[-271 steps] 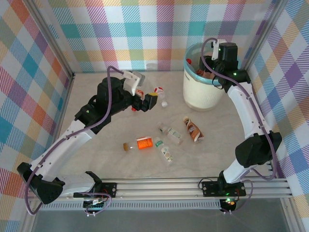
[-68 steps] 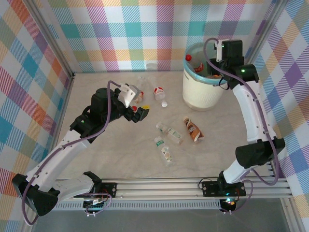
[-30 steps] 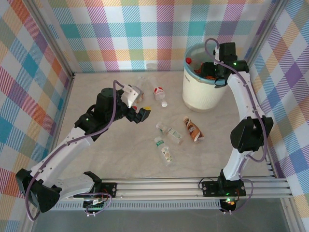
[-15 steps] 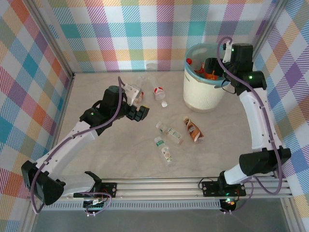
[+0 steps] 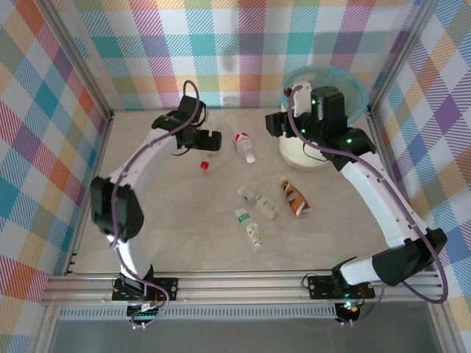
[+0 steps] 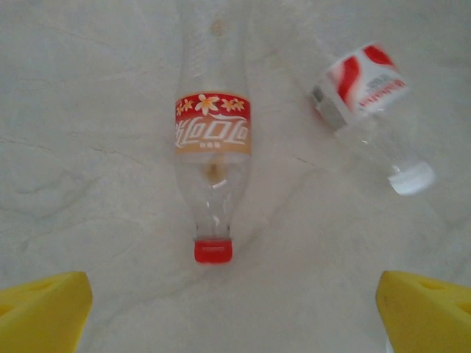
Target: Put the plastic bottles in the bin
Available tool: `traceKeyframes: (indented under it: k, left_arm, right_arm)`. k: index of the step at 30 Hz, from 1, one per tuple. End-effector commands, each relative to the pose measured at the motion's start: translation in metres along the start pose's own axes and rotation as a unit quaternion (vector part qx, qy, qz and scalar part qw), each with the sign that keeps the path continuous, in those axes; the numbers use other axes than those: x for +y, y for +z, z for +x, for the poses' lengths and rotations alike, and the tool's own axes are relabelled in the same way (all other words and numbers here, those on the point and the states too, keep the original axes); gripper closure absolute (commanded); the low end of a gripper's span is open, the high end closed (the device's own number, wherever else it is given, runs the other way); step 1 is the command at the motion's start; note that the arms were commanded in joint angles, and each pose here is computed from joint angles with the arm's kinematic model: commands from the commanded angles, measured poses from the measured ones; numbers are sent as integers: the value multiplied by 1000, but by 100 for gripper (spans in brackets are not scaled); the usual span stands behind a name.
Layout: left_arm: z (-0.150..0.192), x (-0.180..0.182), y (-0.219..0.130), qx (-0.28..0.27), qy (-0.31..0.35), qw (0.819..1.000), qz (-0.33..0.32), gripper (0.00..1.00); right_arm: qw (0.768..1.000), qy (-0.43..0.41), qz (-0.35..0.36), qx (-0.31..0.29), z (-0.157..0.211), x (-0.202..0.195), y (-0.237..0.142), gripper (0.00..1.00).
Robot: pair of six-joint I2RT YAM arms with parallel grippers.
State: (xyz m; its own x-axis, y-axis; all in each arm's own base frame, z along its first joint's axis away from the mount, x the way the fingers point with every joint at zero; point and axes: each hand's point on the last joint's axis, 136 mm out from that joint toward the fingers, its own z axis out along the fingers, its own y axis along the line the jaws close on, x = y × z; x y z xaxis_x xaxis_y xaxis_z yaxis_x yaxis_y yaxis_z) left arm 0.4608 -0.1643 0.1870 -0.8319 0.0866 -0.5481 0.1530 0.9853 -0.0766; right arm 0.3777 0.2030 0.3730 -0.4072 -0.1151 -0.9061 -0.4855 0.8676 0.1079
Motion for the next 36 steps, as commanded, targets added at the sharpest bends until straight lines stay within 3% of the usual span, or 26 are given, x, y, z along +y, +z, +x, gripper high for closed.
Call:
traceKeyframes:
  k: [1, 8, 17, 27, 36]
  left_arm:
    - [2, 0, 28, 49, -34, 998, 19, 3]
    - [-3, 7, 96, 87, -36, 996, -6, 7]
    - [7, 6, 137, 119, -42, 992, 8, 16]
    - [3, 8, 135, 116, -33, 993, 16, 34]
    - [-21, 12, 89, 55, -28, 998, 19, 41]
  right_arm:
    - [999, -6, -24, -25, -6, 13, -9, 18]
    - [1000, -8, -17, -21, 7, 11, -21, 17]
    - [999, -22, -7, -23, 12, 8, -30, 16]
    - [999, -19, -14, -30, 8, 10, -31, 15]
    - [999, -28, -3, -40, 3, 7, -37, 15]
